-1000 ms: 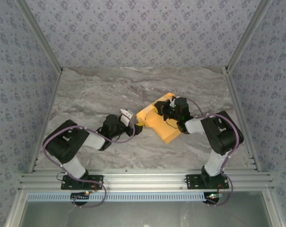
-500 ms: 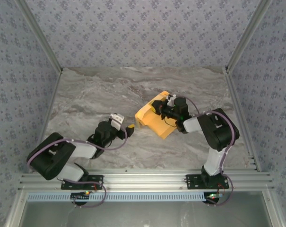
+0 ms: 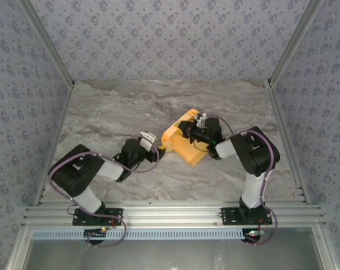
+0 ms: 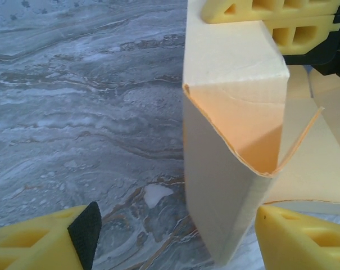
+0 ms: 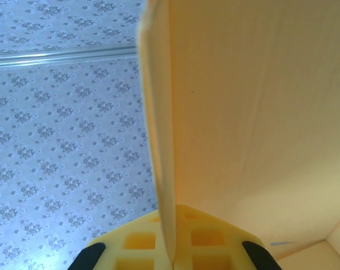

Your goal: Fold the paper box

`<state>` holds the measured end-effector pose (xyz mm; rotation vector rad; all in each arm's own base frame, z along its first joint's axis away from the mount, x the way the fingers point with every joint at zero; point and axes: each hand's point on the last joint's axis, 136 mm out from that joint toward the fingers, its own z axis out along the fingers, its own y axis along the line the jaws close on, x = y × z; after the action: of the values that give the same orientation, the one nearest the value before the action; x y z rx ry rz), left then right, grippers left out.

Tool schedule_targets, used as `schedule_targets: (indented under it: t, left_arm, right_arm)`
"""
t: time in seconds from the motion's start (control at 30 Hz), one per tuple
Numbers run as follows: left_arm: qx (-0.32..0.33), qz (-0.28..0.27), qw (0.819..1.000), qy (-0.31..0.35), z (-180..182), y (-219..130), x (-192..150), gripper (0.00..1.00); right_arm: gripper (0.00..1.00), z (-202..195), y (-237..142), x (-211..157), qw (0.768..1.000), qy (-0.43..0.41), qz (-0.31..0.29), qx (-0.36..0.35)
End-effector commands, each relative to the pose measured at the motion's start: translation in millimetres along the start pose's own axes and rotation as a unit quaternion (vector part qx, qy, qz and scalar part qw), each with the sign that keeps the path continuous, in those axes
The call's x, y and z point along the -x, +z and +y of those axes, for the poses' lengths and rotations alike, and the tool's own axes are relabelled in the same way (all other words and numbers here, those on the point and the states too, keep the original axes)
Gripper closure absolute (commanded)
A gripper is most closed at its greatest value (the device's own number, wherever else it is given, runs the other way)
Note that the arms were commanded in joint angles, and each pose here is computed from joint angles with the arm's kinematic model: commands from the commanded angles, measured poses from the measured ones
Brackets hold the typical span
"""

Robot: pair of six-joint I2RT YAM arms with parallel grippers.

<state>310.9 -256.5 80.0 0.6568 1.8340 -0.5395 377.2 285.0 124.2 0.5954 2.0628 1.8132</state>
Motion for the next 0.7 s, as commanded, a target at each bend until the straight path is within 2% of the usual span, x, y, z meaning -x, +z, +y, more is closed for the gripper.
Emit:
schedule_targets:
  t: [0.0,0.17,0.5,0.67]
  left_arm:
    - [-0.006,-0.031,0.999,0.003,-2,9,19,0.28]
    - [-0.002,-0.017,1.0,-0.002,-5,21,16,0.34]
    - [0.088,-0.013,0.995,-0.04,19,30,18,0.46]
    - [0.102,0.005,0.994,-0.04,24,31,16,0.47]
  right_arm:
    - [1.0,-5,1,-7,1.0,0.004,0.016,0.0]
    - [1.0,-9,1,-10,1.0,0.005,0.007,-0.005]
    - [1.0,-25,-1,-19,0.999,0.026,-0.027,-0.028]
    - [1.0,-26,4,-27,0.998,0.028,-0.025,-0.04]
